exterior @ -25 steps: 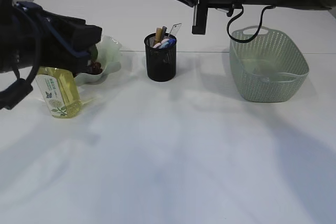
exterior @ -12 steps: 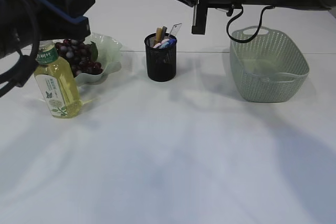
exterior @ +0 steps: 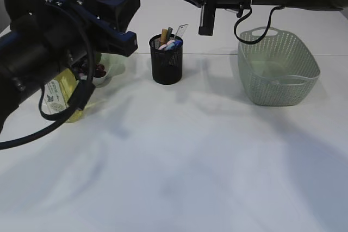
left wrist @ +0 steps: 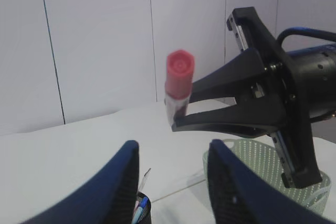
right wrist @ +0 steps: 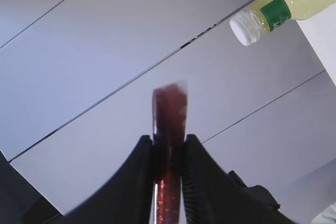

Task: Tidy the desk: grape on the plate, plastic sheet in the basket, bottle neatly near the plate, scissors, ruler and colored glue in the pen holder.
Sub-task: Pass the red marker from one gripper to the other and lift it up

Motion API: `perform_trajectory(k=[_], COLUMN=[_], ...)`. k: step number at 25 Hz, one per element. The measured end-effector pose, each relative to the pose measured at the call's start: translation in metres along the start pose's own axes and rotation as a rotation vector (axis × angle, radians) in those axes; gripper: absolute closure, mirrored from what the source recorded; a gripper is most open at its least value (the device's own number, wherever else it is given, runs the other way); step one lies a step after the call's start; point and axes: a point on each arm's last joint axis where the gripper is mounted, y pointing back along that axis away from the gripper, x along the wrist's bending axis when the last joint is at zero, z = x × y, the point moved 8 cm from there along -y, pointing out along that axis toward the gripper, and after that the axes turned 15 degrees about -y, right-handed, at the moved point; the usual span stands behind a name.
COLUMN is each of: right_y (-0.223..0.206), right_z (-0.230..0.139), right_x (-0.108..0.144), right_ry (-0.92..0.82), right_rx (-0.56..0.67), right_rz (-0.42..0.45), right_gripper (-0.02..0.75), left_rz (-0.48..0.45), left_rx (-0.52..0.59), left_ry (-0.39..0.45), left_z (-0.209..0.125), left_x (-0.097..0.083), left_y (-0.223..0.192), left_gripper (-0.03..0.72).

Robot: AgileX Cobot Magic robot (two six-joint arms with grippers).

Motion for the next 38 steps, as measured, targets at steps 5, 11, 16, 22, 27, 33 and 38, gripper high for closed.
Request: perform_trajectory(k=[5,11,16,22,27,33,38], right_y=[0.0,0.0,0.0,0.0,0.0,0.0,0.0], right_z=[0.001,0.001,0.001,0.001,0.001,0.001,0.001], right_x=[0.0,0.0,0.0,0.0,0.0,0.0,0.0], right_ry=[-0.002,-0.002,-0.002,-0.002,-0.002,0.0,0.0], right_rx=[-0.006,-0.007,-0.007,-0.008,-0.008,-0.008,-0.008], right_rz=[0.002,0.002,0.002,0.003,0.003,0.003,0.003], right_gripper=[0.582,0.582,0.582,0.582,0.582,0.582,0.582], left_rz=[0.015,0.03,0.036,0.029,0.003,-0.007,-0.002], left_rx=[-0.035,-0.075,-0.125,-0.162,-0.181,-0.189,-0.201], left_ry=[0.016,0.05,0.064,0.06,0.045,0.041,0.041], left_z=[-0.005,-0.009,0.003,0.013,0.016,0.018,0.017], left_x=[-0.003,-0.004,-0.002,-0.003,-0.009,-0.011,-0.011], left_y=[-0.005,-0.008,-0.012,-0.019,-0.025,-0.027,-0.028], left_gripper=[0.281,0.263,0.263,0.263,0.263,0.265,0.274])
